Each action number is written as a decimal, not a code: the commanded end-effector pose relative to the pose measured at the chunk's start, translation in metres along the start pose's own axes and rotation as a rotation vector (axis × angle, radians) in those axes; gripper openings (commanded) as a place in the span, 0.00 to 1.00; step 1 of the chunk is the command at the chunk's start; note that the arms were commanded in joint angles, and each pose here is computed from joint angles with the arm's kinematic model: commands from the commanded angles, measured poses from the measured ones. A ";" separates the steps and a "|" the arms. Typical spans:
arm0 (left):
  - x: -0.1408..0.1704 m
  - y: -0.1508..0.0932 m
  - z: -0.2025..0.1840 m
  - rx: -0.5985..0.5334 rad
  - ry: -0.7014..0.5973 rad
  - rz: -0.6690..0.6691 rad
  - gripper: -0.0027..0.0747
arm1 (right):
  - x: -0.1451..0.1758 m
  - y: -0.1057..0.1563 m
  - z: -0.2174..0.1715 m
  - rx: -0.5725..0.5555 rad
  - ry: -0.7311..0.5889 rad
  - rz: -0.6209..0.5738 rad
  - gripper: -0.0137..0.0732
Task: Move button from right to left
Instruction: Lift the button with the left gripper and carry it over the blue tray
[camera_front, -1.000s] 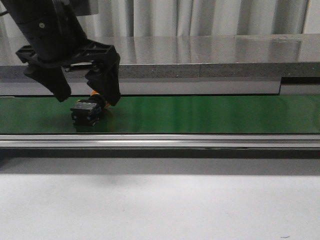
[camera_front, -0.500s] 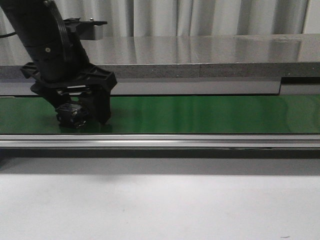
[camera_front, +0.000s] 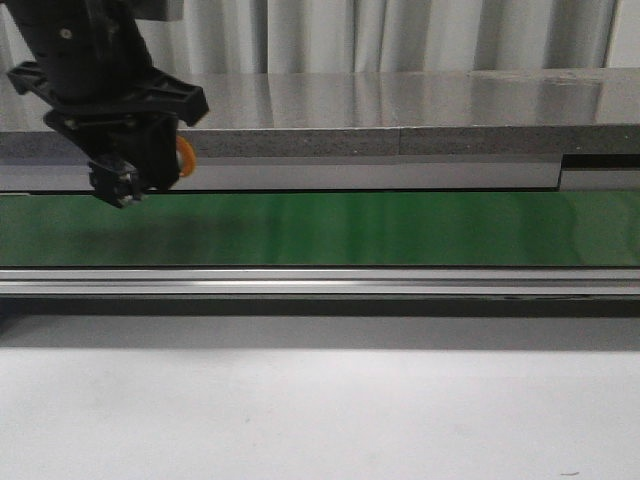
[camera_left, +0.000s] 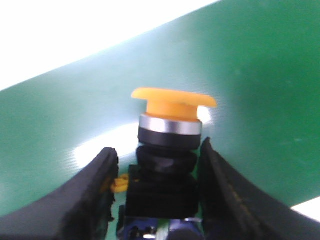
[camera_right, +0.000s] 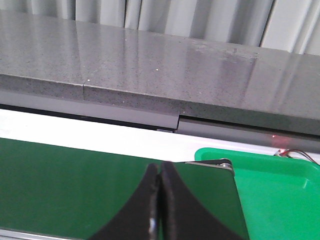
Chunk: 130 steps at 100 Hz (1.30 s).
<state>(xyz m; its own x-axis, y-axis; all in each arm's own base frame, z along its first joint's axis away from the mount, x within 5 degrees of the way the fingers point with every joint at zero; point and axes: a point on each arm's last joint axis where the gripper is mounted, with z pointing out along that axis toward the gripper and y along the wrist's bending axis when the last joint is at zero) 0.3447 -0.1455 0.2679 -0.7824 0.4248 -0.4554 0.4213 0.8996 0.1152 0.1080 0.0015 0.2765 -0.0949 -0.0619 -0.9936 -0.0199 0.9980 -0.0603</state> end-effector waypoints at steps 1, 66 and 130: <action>-0.008 0.023 -0.041 -0.058 -0.118 -0.051 0.23 | -0.016 0.000 -0.001 0.001 -0.101 -0.018 0.08; 0.064 0.179 -0.061 -0.311 -0.067 -0.462 0.23 | -0.016 0.000 -0.001 0.001 -0.101 -0.018 0.08; 0.116 0.207 0.027 -0.325 0.043 -0.445 0.24 | -0.016 0.000 -0.001 0.001 -0.101 -0.018 0.08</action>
<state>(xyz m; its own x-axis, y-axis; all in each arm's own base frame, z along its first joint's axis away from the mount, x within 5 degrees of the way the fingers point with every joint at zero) 0.3468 0.0858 0.2011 -0.9134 -0.0337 -0.4057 -0.1134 0.9782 0.1742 0.1080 0.0015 0.2765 -0.0949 -0.0619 -0.9936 -0.0199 0.9980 -0.0603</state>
